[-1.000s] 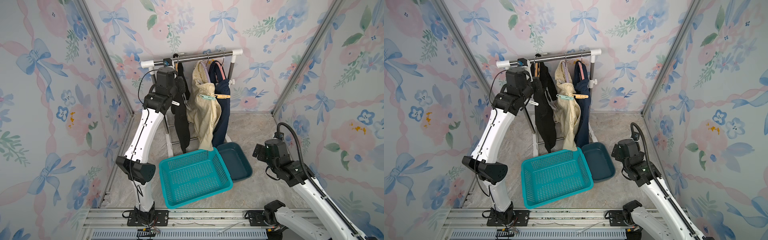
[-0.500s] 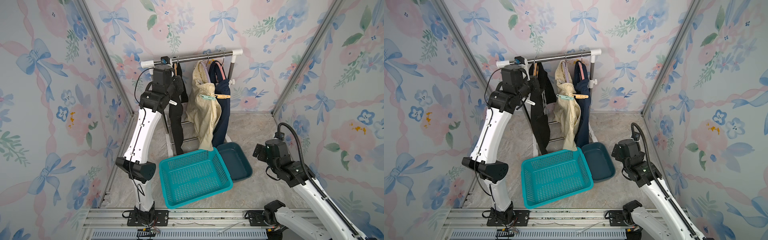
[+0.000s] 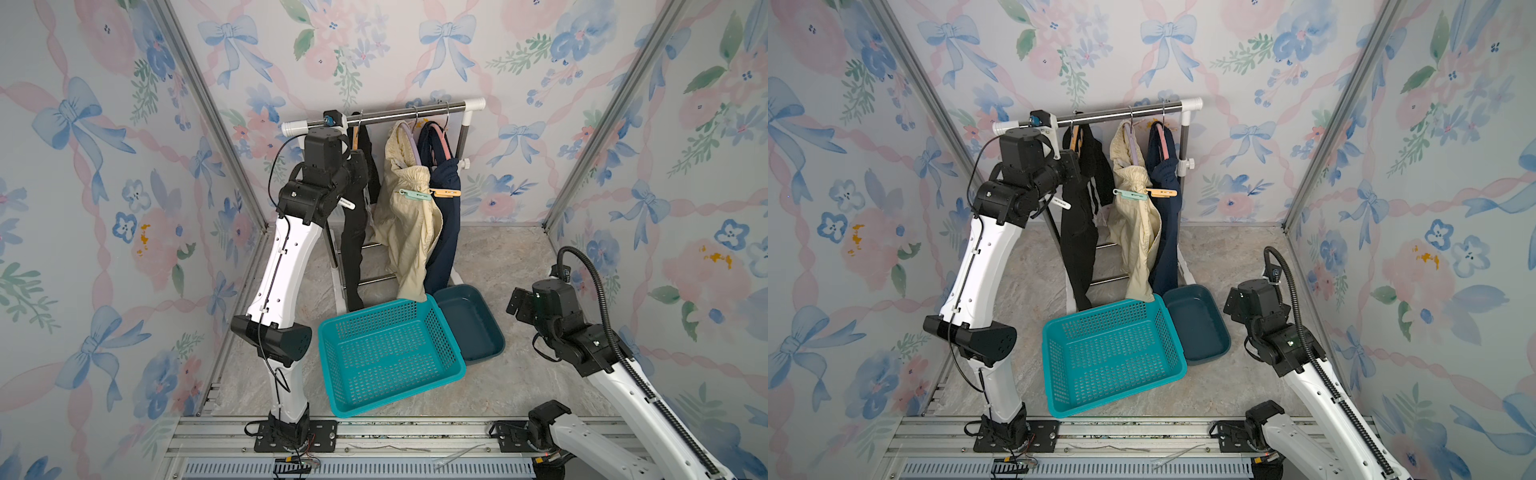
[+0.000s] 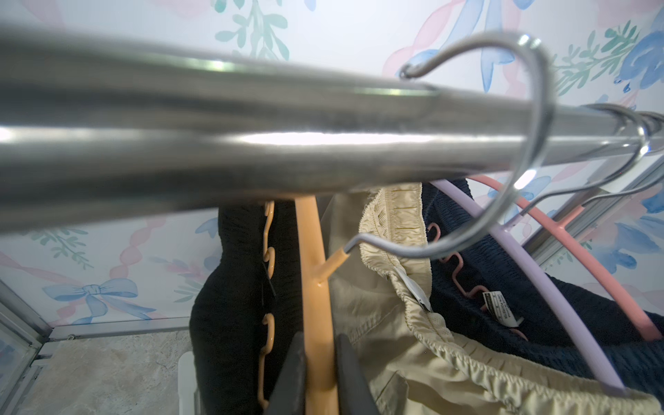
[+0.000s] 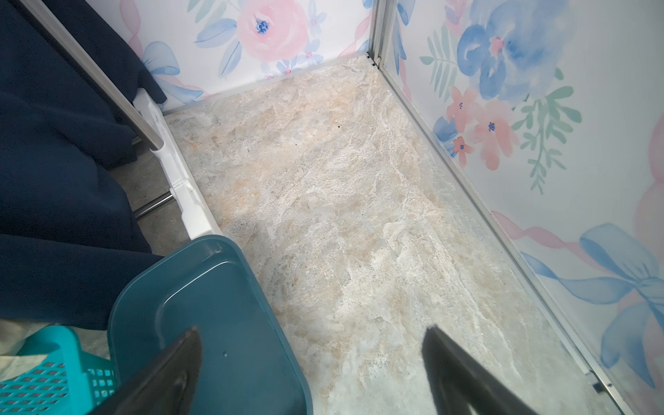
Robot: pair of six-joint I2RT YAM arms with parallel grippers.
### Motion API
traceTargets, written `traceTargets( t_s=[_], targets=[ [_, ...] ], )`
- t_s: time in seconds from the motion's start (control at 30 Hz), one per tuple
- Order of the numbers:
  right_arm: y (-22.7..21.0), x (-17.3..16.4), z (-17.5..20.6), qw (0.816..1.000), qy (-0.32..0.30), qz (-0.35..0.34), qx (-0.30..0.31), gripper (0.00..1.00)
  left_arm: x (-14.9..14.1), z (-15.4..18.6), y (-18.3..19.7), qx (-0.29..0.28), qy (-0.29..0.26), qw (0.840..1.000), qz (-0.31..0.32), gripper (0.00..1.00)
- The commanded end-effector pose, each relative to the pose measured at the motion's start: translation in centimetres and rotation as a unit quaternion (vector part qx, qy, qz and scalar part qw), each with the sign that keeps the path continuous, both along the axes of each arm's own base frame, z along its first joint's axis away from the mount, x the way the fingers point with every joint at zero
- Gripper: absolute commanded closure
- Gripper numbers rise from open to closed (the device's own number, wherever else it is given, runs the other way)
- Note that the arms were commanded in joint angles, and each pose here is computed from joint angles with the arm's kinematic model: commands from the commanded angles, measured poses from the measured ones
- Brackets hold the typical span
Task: Remove the clothespins securing shorts to the hanger
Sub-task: Pick up the hanger from the clothesline.
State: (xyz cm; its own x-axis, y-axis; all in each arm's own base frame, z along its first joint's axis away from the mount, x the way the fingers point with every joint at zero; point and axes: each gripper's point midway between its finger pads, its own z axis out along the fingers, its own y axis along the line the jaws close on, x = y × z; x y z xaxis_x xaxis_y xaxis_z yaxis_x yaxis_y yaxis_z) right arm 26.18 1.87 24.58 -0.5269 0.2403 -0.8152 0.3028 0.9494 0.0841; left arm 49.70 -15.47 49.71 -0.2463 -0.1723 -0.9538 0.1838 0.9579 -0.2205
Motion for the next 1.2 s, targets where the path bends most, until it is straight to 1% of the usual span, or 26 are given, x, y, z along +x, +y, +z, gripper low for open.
traceTargets(
  t_s=[0.0, 0.2, 0.47, 0.6, 0.97, 1.17],
  targets=[
    [0.1, 0.0, 0.2, 1.000, -0.008, 0.001, -0.004, 0.04, -2.5, 6.8, 0.8, -0.017, -0.097, 0.995, -0.009, 1.00],
    [-0.1, 0.0, 0.2, 1.000, -0.011, -0.002, -0.007, 0.03, -4.1, 6.9, 0.7, -0.019, -0.092, 0.995, -0.023, 1.00],
    [-0.2, 0.1, 0.4, 1.000, -0.017, -0.005, -0.009, 0.03, -5.3, 4.4, 1.1, -0.006, -0.059, 0.998, -0.023, 1.00],
    [-0.4, 0.2, 0.4, 1.000, -0.021, -0.008, -0.015, 0.03, -6.1, 3.7, 0.9, 0.002, -0.050, 0.998, -0.031, 1.00],
    [-1.0, 0.2, 0.4, 0.999, -0.019, -0.020, -0.021, 0.03, -10.5, 2.1, 1.6, 0.020, -0.039, 0.998, -0.046, 1.00],
    [-1.3, 0.1, 0.1, 0.999, -0.016, -0.026, -0.023, 0.04, -13.3, 1.9, 1.8, 0.023, -0.045, 0.997, -0.058, 1.00]
  ],
)
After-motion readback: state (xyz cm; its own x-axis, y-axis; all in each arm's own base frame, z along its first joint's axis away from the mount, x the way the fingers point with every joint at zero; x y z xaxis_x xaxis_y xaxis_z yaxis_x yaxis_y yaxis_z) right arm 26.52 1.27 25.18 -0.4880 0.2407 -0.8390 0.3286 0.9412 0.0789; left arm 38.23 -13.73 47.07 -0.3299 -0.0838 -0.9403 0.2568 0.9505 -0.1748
